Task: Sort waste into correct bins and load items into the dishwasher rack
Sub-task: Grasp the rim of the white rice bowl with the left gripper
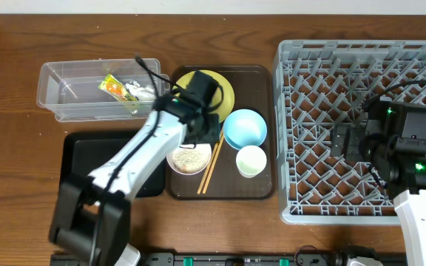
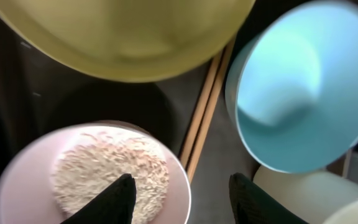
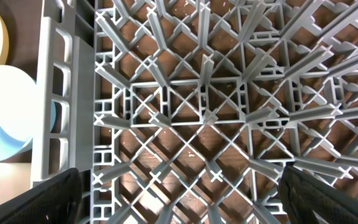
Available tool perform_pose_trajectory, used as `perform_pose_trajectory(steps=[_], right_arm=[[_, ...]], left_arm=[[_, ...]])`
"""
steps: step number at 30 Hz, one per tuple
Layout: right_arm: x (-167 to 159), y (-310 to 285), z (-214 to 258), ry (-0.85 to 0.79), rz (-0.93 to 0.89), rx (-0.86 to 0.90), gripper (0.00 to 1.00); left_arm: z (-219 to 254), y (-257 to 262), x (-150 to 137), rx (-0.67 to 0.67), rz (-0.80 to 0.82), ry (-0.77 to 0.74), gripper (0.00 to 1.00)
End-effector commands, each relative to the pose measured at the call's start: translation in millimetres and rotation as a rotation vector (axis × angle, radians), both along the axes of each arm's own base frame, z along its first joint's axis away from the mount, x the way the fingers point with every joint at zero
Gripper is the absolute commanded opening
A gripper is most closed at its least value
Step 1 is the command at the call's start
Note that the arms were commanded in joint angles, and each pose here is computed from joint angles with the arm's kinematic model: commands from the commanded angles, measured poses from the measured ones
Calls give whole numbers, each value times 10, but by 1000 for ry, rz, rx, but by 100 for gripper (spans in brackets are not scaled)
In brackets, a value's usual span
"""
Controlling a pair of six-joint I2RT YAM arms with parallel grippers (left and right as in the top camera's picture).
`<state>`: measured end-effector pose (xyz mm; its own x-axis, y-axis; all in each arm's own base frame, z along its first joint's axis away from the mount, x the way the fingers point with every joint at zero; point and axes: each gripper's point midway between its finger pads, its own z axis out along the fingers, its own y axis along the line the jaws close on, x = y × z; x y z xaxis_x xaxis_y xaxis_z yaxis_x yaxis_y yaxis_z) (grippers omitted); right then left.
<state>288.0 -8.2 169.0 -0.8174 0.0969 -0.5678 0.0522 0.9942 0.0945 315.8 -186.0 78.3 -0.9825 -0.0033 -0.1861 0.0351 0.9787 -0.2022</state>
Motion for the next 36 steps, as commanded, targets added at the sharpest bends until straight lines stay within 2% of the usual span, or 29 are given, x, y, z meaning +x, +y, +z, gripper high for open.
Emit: perform_pose_trajectory(steps=[1, 6, 9, 14, 19, 22, 28, 36], right_arm=[[33, 74, 109, -27, 18, 2, 99], [33, 74, 109, -27, 18, 2, 99], [33, 74, 109, -27, 18, 2, 99], [33, 74, 109, -27, 18, 2, 99], [33, 74, 109, -27, 18, 2, 99], [33, 73, 109, -27, 18, 1, 99], [33, 73, 109, -27, 18, 1, 99], [33, 73, 109, -27, 18, 1, 99]], left_arm=[[-203, -12, -81, 34, -5, 58, 51], [-403, -50, -151, 63, -23, 109, 46], [-492, -67, -186, 77, -32, 132, 39], [-625, -94, -256, 99, -49, 169, 37], [-638, -116, -289, 104, -60, 175, 14], [-632, -111, -293, 106, -60, 177, 6], [-411, -54, -247, 91, -44, 147, 6], [232, 211, -174, 28, 1, 23, 6]])
